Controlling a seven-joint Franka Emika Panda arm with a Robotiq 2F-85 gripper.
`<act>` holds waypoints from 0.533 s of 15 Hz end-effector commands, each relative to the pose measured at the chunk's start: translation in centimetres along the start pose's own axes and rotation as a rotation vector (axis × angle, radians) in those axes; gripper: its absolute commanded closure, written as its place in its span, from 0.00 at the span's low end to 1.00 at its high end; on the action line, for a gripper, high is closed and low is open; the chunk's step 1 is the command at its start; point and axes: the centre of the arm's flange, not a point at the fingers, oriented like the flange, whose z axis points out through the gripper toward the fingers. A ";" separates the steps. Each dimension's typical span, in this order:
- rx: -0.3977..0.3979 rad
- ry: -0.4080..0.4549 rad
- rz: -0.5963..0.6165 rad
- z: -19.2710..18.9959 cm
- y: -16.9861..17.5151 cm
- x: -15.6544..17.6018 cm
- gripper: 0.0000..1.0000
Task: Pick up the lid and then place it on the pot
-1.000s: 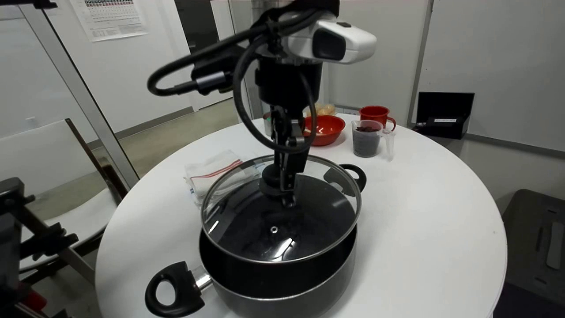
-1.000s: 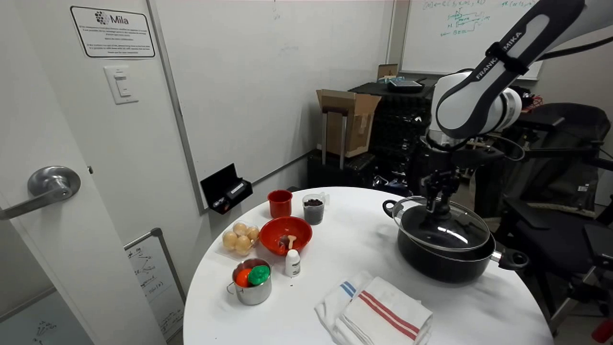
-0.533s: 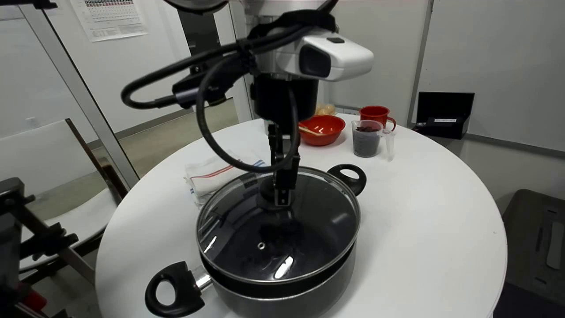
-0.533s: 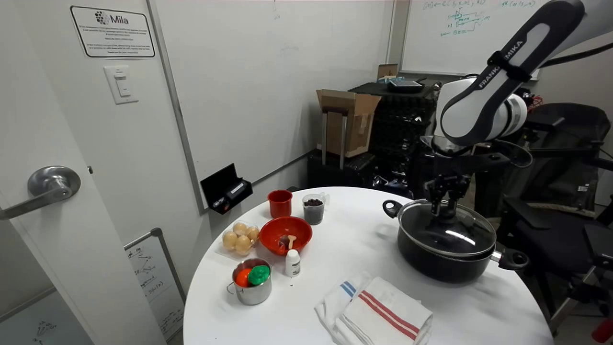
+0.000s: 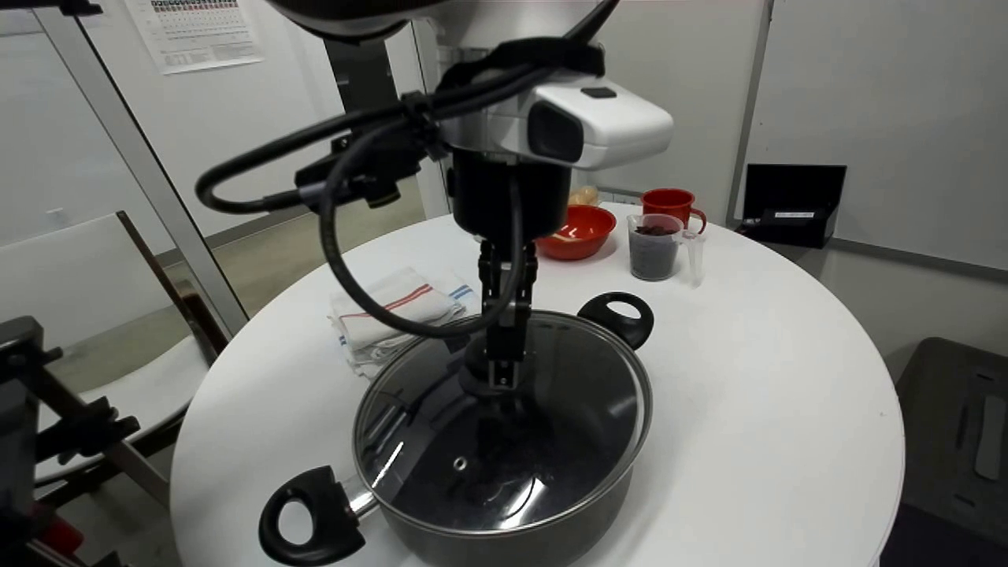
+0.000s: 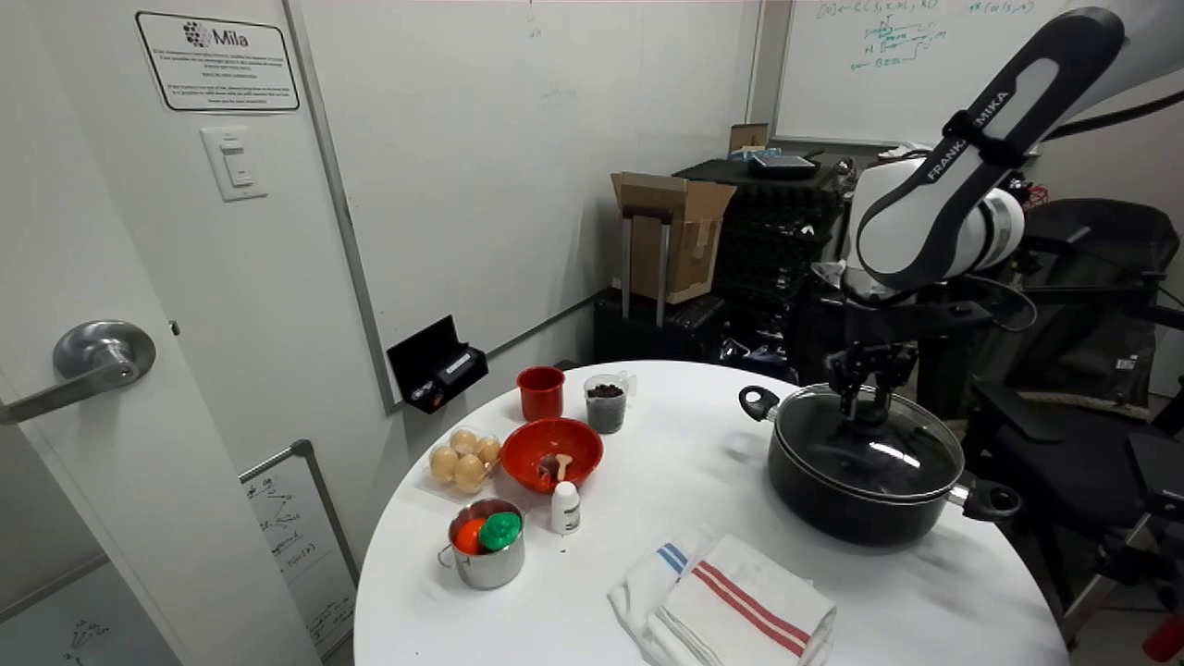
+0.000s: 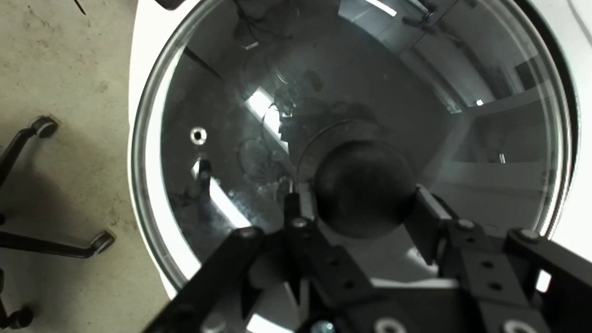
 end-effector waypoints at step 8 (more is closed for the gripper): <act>0.023 0.020 -0.016 -0.9 -1.6 -1.1 0.75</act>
